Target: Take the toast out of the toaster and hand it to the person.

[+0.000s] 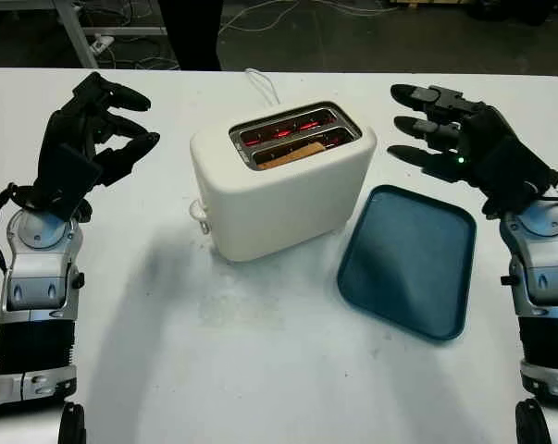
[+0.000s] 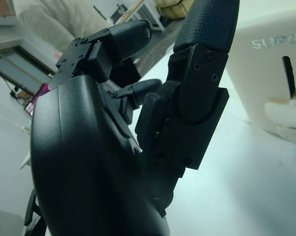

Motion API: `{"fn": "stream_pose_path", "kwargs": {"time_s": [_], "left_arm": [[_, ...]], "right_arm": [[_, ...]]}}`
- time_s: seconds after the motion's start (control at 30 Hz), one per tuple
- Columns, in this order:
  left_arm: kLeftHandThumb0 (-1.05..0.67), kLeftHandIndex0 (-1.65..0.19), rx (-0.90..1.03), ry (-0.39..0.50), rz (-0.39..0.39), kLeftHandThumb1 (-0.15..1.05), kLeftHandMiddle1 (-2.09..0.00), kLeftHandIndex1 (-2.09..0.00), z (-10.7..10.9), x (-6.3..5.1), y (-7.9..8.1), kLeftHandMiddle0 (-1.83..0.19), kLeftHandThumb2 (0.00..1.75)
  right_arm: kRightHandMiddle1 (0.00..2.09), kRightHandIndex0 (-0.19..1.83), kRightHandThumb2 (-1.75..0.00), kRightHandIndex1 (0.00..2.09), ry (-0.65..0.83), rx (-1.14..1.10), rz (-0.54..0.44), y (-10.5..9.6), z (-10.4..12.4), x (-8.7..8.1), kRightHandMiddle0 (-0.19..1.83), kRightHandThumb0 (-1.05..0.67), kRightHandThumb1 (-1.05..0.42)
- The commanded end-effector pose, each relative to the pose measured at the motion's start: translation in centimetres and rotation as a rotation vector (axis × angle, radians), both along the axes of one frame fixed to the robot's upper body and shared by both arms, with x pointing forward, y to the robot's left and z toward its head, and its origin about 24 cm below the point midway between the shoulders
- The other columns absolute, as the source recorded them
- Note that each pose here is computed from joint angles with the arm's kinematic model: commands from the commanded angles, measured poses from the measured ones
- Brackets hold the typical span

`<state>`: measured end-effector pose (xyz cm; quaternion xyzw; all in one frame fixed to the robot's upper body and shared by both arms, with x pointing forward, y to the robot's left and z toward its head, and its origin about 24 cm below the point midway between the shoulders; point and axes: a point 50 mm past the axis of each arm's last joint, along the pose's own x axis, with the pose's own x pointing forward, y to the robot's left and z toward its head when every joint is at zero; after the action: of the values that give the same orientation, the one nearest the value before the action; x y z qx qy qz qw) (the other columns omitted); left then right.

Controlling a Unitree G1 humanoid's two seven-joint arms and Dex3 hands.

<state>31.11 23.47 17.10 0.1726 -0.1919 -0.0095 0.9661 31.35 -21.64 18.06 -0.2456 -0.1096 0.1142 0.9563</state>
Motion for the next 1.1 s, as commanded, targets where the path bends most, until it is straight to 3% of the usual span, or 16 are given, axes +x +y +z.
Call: {"fn": "stream_pose_path", "kwargs": {"time_s": [0.0,1.07], "left_arm": [[-1.05,-0.23,0.010,-0.025,-0.024,0.92,-1.44,-1.35,0.22,-0.43,0.33,-0.24,0.18],[-1.05,-0.27,0.005,-0.024,-0.050,0.92,-1.41,-1.28,-0.40,-0.37,0.18,-0.25,0.16]], "right_arm": [[0.00,0.47,-0.03,0.00,0.012,0.005,0.001,-0.22,-0.06,-0.35,0.41,-0.35,-0.92],[0.01,0.48,-0.02,0.02,0.035,-0.007,0.005,0.46,0.24,-0.35,0.43,-0.41,-0.92]]}}
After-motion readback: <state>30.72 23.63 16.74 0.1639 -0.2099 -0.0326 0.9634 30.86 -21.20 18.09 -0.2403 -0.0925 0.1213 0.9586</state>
